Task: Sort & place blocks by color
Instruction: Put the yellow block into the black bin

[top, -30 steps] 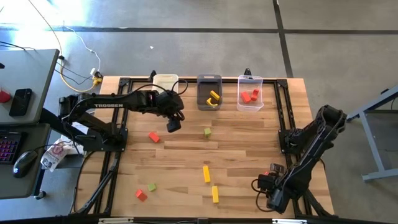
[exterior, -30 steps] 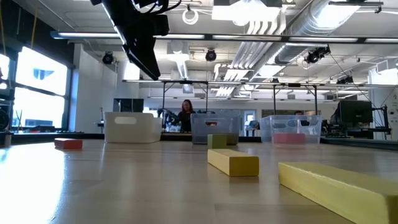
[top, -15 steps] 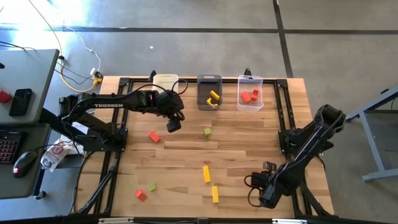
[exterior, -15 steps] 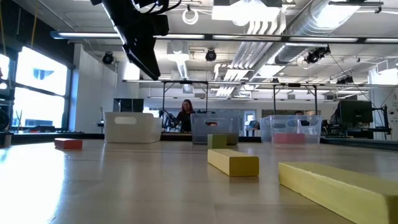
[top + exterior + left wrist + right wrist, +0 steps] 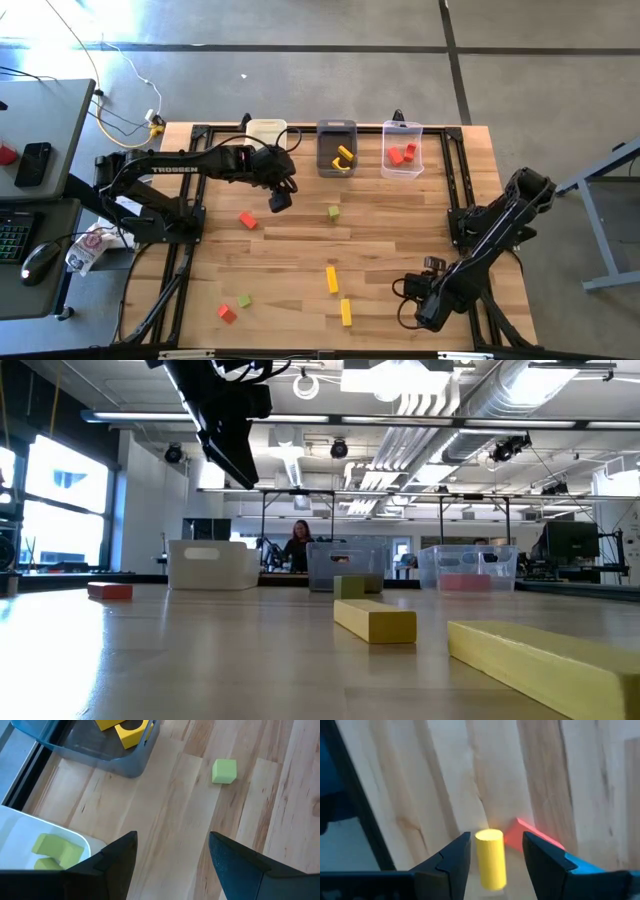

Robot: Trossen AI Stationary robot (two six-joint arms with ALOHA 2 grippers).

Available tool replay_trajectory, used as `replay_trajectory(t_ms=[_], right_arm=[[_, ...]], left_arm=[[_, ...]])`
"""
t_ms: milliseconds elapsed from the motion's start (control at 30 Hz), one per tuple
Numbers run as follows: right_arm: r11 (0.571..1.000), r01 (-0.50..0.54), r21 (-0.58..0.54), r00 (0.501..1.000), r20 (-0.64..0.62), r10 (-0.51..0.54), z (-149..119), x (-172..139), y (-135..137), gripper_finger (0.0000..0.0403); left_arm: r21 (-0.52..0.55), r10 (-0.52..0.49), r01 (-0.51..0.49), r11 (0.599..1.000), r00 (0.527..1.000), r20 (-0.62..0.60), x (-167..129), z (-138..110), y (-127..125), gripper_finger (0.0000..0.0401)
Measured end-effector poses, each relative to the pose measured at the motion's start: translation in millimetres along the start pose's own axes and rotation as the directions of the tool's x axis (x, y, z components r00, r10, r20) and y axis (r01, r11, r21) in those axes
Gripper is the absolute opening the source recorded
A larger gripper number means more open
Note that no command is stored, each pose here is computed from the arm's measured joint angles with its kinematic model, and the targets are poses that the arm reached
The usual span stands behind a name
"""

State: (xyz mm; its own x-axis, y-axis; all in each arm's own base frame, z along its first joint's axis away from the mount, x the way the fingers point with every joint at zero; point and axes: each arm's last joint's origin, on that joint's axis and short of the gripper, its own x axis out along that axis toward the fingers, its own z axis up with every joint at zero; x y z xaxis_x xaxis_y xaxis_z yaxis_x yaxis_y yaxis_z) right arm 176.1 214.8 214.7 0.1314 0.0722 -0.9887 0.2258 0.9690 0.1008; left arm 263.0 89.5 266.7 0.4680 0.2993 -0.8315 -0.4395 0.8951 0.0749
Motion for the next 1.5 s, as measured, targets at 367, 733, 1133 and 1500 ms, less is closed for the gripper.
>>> replay_trajectory(t_ms=[367, 733, 1133, 1500], right_arm=[[0.999, 0.037, -0.029, 0.999, -0.03, -0.037, -19, -1, 3, 0.0225], [0.996, 0.078, -0.031, 0.988, -0.135, -0.081, -30, 24, 16, 0.0227], [0.99, 0.142, -0.025, 0.969, -0.2, -0.144, -30, 59, 24, 0.0227], [0.984, 0.179, 0.025, 0.945, -0.283, -0.165, -29, 77, 26, 0.0176]], left_arm=[[0.002, 0.0, 0.0, 1.0, 1.0, 0.0, 0, 0, 0, 0.0232], [0.003, 0.0, 0.0, 1.0, 1.0, 0.0, 0, 0, 0, 0.0232], [0.003, 0.0, 0.0, 1.0, 1.0, 0.0, 0, 0, 0, 0.0232], [0.003, 0.0, 0.0, 1.0, 1.0, -0.001, 0, 0, 0, 0.0232]])
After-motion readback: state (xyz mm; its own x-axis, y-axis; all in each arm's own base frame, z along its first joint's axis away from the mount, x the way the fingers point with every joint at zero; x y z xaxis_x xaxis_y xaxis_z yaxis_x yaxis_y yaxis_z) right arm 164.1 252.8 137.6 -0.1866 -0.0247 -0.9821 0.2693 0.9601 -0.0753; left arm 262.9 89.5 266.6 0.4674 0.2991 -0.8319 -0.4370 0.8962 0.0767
